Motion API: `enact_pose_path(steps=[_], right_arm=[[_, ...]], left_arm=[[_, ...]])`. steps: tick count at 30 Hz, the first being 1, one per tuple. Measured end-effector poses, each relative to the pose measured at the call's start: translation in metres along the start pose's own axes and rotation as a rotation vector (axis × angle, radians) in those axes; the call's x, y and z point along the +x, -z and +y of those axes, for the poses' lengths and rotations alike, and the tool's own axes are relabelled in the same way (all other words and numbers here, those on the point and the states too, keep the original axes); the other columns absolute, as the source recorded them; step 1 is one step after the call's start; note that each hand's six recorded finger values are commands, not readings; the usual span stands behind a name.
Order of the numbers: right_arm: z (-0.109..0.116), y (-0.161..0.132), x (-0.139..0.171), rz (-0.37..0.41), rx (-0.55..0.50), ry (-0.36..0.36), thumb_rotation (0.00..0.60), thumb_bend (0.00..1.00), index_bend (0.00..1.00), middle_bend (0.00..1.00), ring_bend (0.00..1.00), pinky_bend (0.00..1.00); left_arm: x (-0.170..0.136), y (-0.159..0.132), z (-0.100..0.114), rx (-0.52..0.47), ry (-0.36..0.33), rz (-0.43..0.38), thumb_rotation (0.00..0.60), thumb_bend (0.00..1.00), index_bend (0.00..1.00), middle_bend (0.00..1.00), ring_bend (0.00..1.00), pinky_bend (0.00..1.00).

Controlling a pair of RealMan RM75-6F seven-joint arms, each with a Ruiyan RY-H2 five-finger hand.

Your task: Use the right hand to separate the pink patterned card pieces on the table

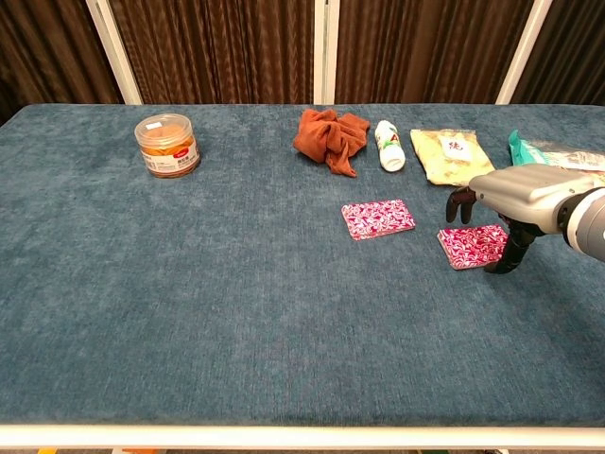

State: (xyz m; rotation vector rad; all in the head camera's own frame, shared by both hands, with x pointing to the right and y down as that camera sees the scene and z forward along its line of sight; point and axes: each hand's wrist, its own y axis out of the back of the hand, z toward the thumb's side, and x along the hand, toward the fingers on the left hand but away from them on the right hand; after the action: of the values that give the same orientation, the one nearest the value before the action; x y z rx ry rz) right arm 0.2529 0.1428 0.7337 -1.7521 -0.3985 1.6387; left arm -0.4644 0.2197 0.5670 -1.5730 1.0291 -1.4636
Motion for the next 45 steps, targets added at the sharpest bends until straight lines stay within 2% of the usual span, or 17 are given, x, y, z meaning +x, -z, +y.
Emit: enact_pose_path(steps=[5, 17, 45], right_arm=[[-0.0022, 0.0000, -0.0013, -0.004, 0.005, -0.007, 0.600, 0.12, 0.28, 0.28, 0.85, 0.94], [-0.0088, -0.0010, -0.0030, -0.016, 0.008, -0.012, 0.600, 0.14, 0.31, 0.30, 0.85, 0.94], [-0.0069, -0.0046, -0.0070, -0.020, 0.017, 0.002, 0.600, 0.21, 0.40, 0.39, 0.85, 0.94]], left_arm=[[-0.0004, 0.0000, -0.0058, -0.017, 0.024, 0.005, 0.600, 0.15, 0.13, 0.09, 0.00, 0.11], [-0.0005, 0.0039, -0.0072, -0.024, 0.019, 0.012, 0.600, 0.15, 0.13, 0.09, 0.00, 0.11], [0.0041, 0.0066, -0.0090, -0.018, 0.014, 0.015, 0.600, 0.15, 0.13, 0.09, 0.00, 0.11]])
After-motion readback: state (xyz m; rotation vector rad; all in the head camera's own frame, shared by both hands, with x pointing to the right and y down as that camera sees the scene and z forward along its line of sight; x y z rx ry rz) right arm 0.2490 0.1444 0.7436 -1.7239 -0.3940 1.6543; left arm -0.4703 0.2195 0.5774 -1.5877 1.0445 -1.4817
